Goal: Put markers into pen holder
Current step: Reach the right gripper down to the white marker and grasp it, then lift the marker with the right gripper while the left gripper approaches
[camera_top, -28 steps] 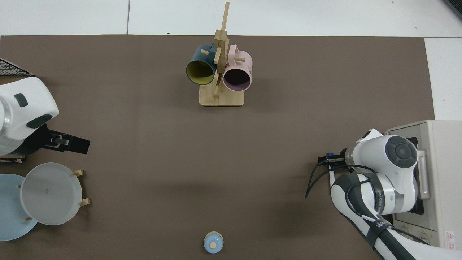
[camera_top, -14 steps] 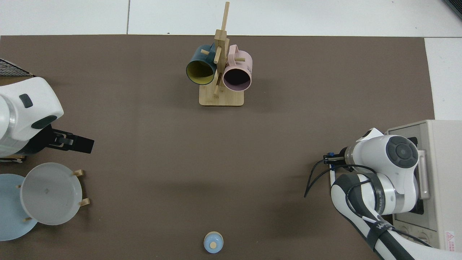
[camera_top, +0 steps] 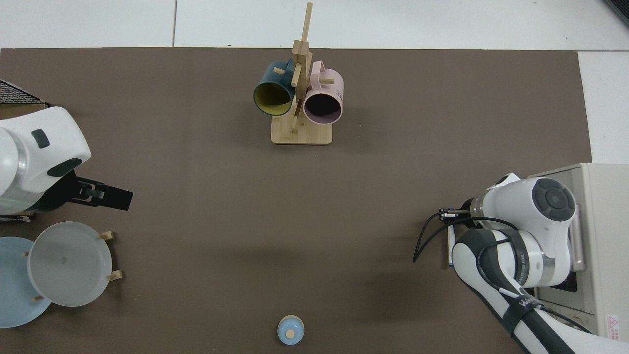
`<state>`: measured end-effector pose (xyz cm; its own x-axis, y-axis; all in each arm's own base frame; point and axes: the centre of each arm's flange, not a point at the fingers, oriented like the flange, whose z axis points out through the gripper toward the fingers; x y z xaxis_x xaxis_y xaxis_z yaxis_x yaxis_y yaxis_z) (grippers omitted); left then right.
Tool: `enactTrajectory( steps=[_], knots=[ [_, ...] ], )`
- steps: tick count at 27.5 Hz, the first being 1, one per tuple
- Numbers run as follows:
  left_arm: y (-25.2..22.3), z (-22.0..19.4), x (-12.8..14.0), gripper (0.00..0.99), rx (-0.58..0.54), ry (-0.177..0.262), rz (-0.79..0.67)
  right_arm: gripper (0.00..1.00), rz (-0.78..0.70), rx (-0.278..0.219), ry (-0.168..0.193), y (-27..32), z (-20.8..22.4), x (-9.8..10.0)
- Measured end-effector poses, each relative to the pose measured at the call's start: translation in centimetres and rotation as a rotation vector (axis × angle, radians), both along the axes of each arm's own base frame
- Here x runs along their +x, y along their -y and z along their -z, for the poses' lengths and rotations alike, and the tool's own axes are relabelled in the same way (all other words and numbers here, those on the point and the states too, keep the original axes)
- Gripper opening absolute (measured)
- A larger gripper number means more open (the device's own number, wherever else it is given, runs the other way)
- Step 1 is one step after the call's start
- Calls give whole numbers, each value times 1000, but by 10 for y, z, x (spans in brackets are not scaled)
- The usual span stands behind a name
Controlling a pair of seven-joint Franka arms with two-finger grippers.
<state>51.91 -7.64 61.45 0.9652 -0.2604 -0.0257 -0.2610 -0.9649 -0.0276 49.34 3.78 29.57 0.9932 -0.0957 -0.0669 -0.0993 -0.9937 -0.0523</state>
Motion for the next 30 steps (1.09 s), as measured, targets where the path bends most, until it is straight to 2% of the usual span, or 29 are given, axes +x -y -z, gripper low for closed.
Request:
enactTrajectory(
  steps=[9,14,19,30],
  knots=[
    [-1,3,1,991,-3,3,-1,167,182,88,-43,-11,-36,22],
    [5,3,1,991,-40,2,37,167,304,141,-58,-36,-59,33],
    [10,4,0,991,-75,-4,192,167,418,172,-64,-74,-81,39],
    [49,8,-9,991,-93,-17,505,167,673,355,-157,-125,-137,61]
  ],
)
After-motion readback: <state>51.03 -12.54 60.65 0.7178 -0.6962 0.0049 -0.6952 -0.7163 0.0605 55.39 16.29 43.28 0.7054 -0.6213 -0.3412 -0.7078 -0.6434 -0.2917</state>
